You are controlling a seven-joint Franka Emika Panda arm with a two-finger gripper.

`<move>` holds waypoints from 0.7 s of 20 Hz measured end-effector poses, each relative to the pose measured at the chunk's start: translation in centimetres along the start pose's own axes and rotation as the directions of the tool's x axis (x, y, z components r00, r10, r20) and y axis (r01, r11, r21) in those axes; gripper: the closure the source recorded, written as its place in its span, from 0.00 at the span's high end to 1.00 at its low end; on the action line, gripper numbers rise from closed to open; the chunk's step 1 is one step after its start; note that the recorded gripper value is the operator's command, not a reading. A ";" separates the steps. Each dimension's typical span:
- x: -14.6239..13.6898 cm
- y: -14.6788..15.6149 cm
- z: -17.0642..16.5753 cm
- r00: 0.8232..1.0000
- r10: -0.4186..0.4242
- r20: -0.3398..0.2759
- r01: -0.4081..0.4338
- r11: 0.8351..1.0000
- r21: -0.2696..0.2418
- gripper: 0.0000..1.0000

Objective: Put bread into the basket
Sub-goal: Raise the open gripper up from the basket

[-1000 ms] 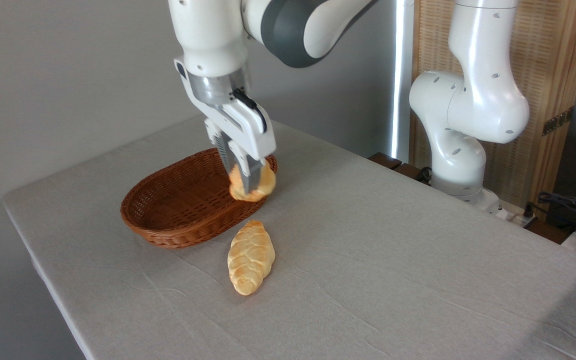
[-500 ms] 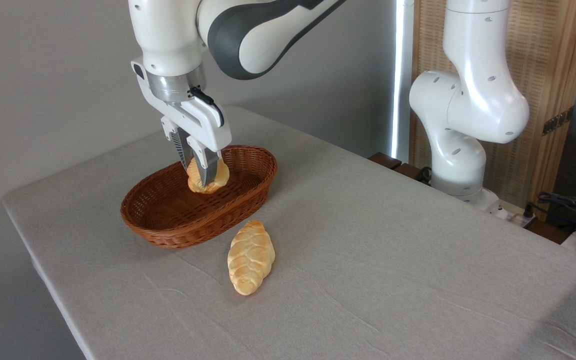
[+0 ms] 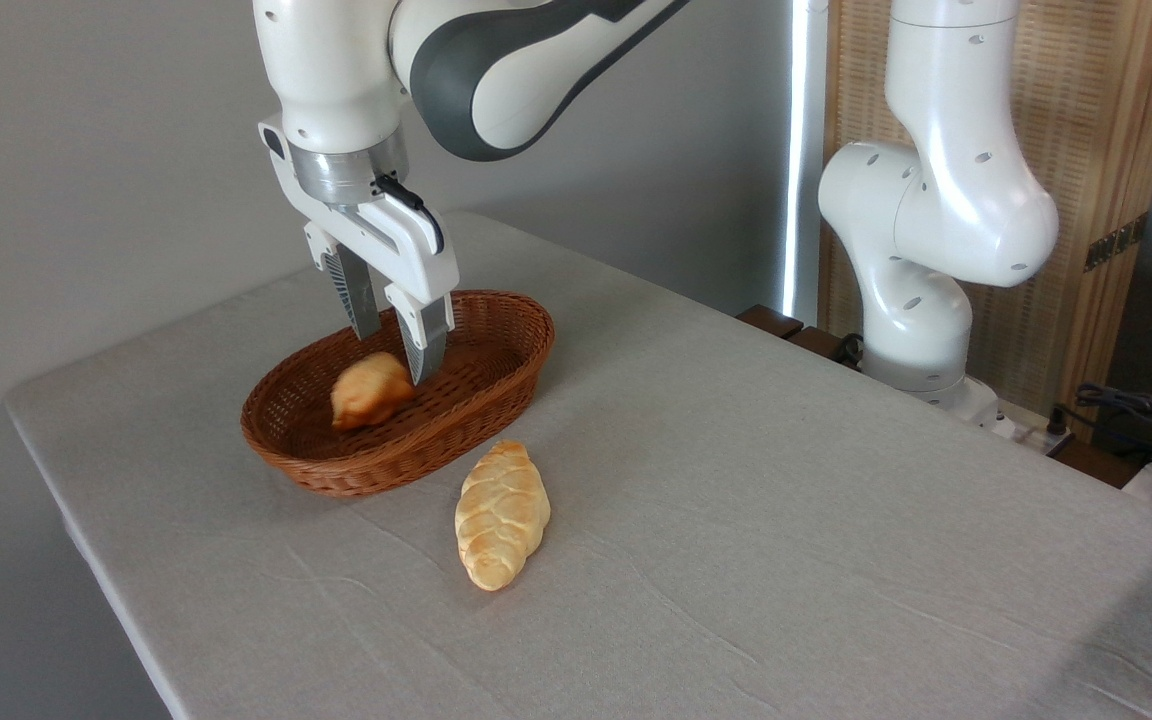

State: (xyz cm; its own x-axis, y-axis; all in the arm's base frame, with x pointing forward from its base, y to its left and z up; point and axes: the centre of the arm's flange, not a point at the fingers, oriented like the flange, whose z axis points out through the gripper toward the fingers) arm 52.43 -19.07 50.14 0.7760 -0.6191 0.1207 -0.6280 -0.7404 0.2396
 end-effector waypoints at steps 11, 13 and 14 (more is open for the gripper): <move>-3.9 -8.5 -6.4 1.000 0.015 0.015 -0.018 0.974 0.226 1.00; -5.2 -10.4 -7.4 1.000 0.022 0.012 -0.024 0.972 0.232 1.00; -5.8 -11.0 -7.8 0.999 0.041 0.018 -0.044 0.972 0.231 1.00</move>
State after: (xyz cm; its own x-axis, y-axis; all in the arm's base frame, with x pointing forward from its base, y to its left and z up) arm 55.31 -5.35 54.34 0.7483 -0.6536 0.1135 -0.6582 -0.7528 0.0049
